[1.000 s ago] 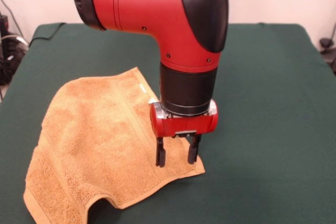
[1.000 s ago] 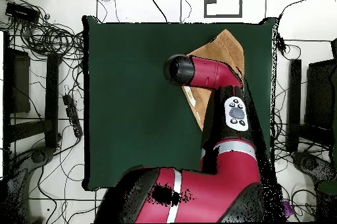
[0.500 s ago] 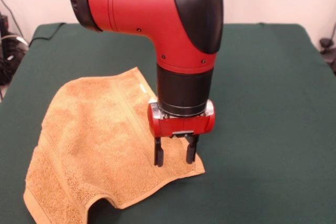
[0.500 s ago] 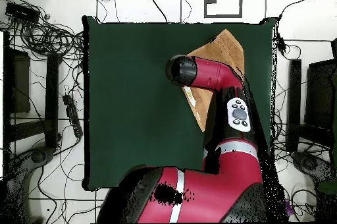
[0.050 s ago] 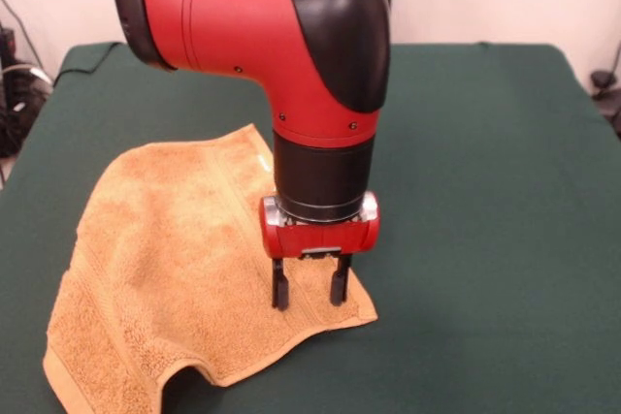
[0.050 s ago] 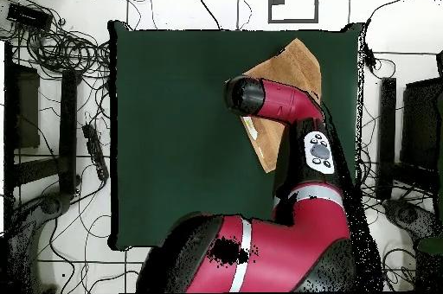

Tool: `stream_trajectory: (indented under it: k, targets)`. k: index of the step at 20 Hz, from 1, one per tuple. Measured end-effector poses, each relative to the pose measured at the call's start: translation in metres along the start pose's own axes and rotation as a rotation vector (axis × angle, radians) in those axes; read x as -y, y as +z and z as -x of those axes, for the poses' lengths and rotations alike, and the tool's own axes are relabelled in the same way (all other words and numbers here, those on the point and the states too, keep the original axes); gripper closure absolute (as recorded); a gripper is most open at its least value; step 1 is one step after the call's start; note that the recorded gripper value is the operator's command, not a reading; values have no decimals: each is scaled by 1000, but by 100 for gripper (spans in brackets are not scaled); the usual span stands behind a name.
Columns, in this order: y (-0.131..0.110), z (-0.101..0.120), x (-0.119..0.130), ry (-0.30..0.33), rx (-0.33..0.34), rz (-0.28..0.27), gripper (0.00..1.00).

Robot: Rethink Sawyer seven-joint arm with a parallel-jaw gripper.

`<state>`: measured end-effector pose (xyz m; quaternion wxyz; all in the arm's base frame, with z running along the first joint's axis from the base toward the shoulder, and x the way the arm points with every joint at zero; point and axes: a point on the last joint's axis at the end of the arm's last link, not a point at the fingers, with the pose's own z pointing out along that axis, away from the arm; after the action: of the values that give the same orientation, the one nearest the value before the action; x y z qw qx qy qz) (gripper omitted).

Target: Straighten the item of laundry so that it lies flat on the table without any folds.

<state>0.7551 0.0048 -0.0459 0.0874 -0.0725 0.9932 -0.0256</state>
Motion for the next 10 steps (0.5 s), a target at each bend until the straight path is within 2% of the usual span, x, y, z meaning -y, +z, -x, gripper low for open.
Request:
stream_trajectory:
  k: [10]
  targets:
    - [0, 0, -1, 11, 8, 2, 0]
